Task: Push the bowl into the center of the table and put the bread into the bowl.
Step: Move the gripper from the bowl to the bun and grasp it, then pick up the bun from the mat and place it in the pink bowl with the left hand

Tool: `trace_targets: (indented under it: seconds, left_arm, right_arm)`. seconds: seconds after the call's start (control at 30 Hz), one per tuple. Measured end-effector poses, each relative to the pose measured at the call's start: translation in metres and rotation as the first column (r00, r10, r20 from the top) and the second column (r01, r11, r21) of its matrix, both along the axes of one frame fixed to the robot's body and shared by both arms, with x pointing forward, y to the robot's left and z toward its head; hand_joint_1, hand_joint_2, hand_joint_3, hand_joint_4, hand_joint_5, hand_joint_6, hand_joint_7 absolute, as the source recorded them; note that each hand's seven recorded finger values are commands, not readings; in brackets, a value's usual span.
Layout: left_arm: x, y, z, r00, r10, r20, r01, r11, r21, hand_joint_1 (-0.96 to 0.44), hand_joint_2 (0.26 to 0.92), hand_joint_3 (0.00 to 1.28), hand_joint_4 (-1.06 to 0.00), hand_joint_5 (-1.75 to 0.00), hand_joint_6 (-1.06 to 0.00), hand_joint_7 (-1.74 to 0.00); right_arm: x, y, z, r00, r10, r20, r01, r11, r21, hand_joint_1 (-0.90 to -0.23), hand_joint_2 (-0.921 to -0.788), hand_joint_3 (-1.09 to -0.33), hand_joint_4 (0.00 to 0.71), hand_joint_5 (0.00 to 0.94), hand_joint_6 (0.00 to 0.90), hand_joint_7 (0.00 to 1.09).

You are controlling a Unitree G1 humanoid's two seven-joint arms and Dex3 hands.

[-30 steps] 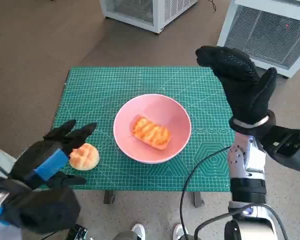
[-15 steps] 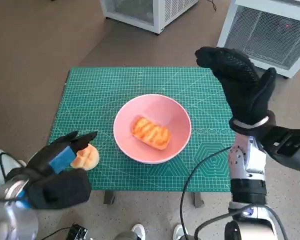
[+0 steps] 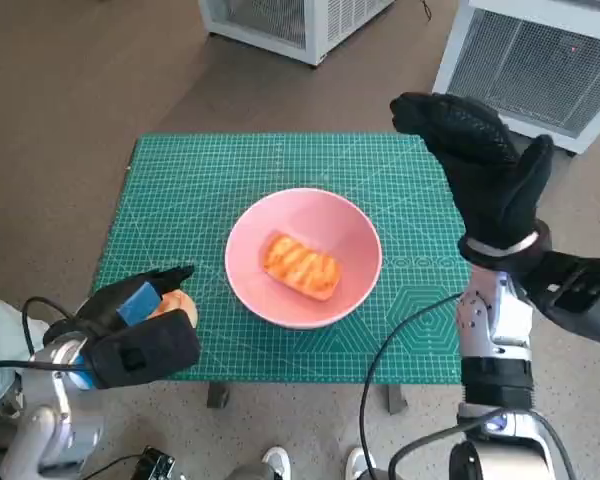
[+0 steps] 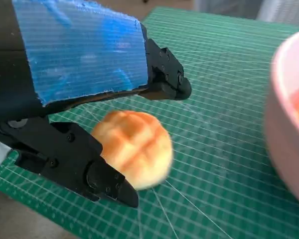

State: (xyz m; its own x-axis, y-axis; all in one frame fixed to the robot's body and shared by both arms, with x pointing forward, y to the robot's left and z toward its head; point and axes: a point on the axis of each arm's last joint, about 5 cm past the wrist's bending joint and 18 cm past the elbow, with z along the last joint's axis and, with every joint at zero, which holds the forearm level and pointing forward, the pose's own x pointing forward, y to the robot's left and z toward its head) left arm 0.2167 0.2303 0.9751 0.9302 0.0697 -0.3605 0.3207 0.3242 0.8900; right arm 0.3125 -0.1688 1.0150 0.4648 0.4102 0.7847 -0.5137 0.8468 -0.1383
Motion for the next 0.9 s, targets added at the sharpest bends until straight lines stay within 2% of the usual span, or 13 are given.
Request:
trace_targets:
  seconds: [0.07,0.1,0.13,0.2,0.27,0.43,0.6,0.9]
  left_arm:
    - [0.002,0.001,-0.002,1.0,0.01,0.011,-0.01,1.0,0.018,0.06,0.841,0.04,-0.72,-0.17,-0.71,-0.2]
    - [0.002,0.001,-0.004,1.0,0.012,0.016,-0.013,1.0,0.025,0.04,0.87,0.05,-0.73,-0.5,-0.65,-0.56]
    - [0.003,0.002,-0.005,1.0,0.014,0.022,-0.014,0.999,0.031,0.03,0.888,0.05,-0.75,-0.72,-0.63,-0.78]
    - [0.004,0.003,-0.007,0.999,0.013,0.035,-0.014,0.999,0.04,0.01,0.897,0.05,-0.76,-0.91,-0.64,-0.94]
    - [0.004,0.003,-0.007,0.999,0.005,0.048,-0.007,0.999,0.047,0.01,0.897,0.04,-0.77,-1.01,-0.67,-1.0]
    - [0.004,0.004,-0.005,0.996,-0.033,0.078,0.029,0.998,0.052,0.0,0.893,0.04,-0.78,-1.1,-0.71,-1.02]
    - [0.004,0.006,-0.001,0.994,-0.05,0.095,0.047,0.998,0.028,0.0,0.897,0.04,-0.79,-1.09,-0.7,-1.06]
    - [0.0,0.012,0.026,0.986,-0.062,0.155,0.07,0.997,-0.044,0.0,0.904,0.03,-0.79,-1.06,-0.67,-1.12]
  right_arm:
    - [0.0,0.0,0.0,1.0,0.0,0.0,0.0,1.0,0.0,-0.764,-0.921,-0.833,0.118,0.071,-0.001,0.58]
    - [0.0,0.0,0.0,1.0,0.0,0.0,0.0,1.0,0.0,-0.763,-0.921,-0.833,0.118,0.072,-0.001,0.58]
    - [0.0,0.0,0.0,1.0,0.0,0.0,0.0,1.0,0.0,-0.761,-0.921,-0.833,0.118,0.072,-0.001,0.58]
    - [0.0,0.0,0.0,1.0,0.0,0.0,0.0,1.0,0.0,-0.76,-0.921,-0.832,0.118,0.073,-0.001,0.58]
    - [0.0,0.0,0.0,1.0,0.0,0.001,0.0,1.0,0.0,-0.76,-0.921,-0.832,0.118,0.073,-0.001,0.58]
    - [0.0,0.0,0.0,1.0,0.001,0.002,-0.001,1.0,-0.002,-0.759,-0.921,-0.832,0.117,0.074,-0.001,0.58]
    - [0.0,0.0,0.0,1.0,0.003,0.002,-0.003,1.0,-0.004,-0.759,-0.921,-0.832,0.117,0.076,-0.001,0.58]
    - [0.0,0.001,0.0,1.0,0.006,0.002,-0.006,1.0,-0.002,-0.763,-0.921,-0.833,0.114,0.078,-0.001,0.58]
